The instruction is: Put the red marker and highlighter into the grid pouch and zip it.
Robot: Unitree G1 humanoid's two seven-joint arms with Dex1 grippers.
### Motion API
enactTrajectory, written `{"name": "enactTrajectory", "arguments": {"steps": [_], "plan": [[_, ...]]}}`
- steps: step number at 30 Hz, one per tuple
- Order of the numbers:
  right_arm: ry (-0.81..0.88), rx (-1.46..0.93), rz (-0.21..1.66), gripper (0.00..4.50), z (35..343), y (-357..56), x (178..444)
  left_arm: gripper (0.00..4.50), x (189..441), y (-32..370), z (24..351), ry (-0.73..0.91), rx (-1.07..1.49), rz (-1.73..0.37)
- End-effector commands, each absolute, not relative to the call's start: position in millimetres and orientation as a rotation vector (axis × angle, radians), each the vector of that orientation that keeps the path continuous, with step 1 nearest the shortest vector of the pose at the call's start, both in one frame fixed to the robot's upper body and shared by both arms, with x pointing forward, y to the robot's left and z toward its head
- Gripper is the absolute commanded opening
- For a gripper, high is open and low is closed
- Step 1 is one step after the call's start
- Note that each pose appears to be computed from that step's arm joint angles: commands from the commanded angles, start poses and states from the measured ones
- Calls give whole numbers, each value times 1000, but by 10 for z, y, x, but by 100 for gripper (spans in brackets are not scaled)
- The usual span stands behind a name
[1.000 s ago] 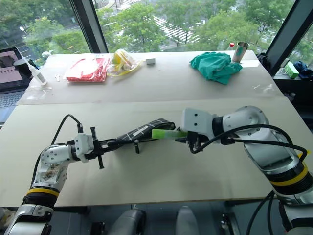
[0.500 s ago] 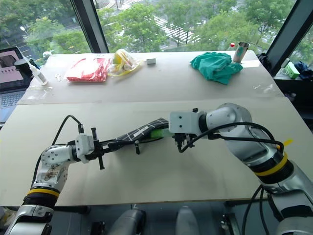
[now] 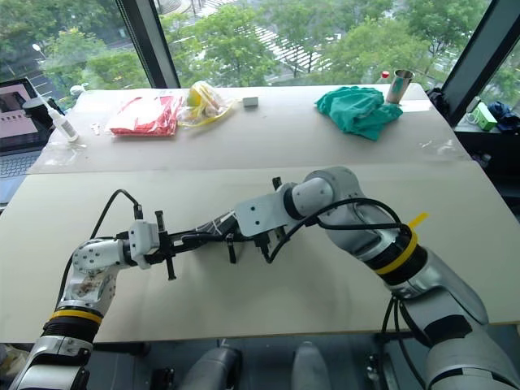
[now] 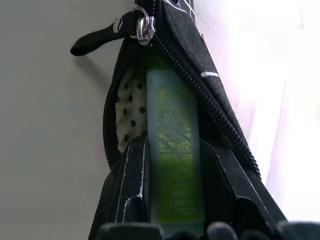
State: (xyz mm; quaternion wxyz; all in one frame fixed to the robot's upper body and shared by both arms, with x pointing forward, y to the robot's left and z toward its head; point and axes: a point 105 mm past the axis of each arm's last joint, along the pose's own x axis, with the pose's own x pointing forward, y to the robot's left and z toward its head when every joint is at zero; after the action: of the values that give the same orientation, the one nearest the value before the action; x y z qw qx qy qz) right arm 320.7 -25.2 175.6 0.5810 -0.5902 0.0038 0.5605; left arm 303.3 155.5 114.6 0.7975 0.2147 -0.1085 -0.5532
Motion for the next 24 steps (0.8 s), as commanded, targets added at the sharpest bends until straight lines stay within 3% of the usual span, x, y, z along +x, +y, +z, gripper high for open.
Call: {"name": "enactTrajectory", "arguments": {"steps": [1, 2, 6, 11, 14, 17, 20, 24], "plan": [[-74, -1309, 1317, 152, 1801, -102, 3182, 0, 3039, 1490, 1232, -276, 468, -1202], [-24, -1272, 1328, 203, 1771, -160, 3190, 0, 3037, 1493, 1231, -276, 469, -1202], [73, -1131, 1286, 328, 1865, -324, 3274, 0, 3025, 1504, 1221, -271, 469, -1201], [86, -992, 1313, 328, 2144, -582, 3239, 0, 3031, 1503, 1219, -270, 469, -1200], [75, -840, 1238, 328, 2395, -872, 3309, 0, 3028, 1504, 1221, -270, 470, -1199], [88, -679, 1279, 328, 2479, -1107, 3117, 0, 3024, 1520, 1218, -268, 472, -1195], [182, -521, 1303, 328, 2325, -1236, 2927, 0, 3019, 1536, 1215, -265, 475, -1189], [410, -376, 1265, 328, 1744, -1380, 2700, 0, 3009, 1559, 1217, -263, 475, -1181]]}}
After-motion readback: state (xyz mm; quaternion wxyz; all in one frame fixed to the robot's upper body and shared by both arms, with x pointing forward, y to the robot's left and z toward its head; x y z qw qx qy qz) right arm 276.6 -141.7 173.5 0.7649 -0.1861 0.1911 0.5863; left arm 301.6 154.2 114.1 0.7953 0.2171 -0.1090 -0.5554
